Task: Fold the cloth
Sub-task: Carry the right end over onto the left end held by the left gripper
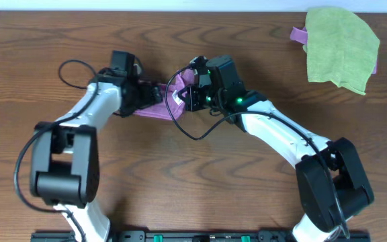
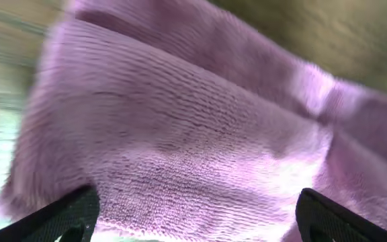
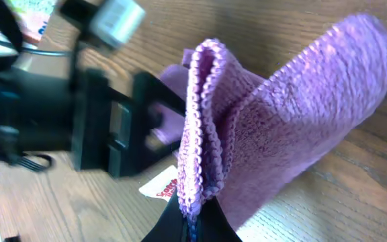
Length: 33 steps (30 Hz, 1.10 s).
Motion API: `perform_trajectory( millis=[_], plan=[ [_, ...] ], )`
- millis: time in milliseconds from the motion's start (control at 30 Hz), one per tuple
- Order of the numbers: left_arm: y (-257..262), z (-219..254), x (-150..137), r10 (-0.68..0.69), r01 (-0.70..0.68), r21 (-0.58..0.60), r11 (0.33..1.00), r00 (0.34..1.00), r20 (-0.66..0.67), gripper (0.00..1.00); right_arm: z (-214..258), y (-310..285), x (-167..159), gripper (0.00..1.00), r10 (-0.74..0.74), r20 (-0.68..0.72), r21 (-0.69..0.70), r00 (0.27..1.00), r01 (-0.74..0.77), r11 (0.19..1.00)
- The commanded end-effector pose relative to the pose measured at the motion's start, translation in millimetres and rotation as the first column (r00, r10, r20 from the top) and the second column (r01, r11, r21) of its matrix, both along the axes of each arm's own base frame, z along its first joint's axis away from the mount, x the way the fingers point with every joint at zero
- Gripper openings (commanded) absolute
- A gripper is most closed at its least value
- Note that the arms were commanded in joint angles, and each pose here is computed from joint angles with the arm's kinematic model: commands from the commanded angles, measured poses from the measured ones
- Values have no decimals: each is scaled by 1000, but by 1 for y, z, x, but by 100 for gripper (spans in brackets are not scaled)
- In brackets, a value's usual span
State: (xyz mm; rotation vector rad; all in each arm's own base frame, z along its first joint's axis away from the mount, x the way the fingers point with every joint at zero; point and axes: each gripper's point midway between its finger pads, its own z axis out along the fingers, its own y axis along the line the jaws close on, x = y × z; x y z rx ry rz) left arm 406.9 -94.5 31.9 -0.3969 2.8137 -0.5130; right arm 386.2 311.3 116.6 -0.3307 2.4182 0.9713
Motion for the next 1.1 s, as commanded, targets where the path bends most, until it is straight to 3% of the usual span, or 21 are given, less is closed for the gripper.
perform_trajectory(
  millis=[0,500,667,800,900,1067],
  plan=[
    [25,37,10,51,-53,21,998,994,93,95,13,3,4,1,9,48,-7,999,-8,1000],
    [31,110,4,57,-60,4,998,967,250,95,28,16,1,1,67,90,10,994,-69,998],
    [64,121,5,154,-167,25,986,950,271,95,23,23,-9,1,106,84,-14,991,-105,994],
    [102,143,1,252,-253,-37,967,918,305,95,15,29,-18,1,133,66,-29,989,-132,991],
    [130,157,-10,316,-298,-106,949,898,307,95,12,38,-23,1,158,66,-35,985,-156,987],
    [153,163,-25,346,-331,-101,938,888,304,95,12,55,-23,1,188,78,-35,979,-186,982]
  ],
)
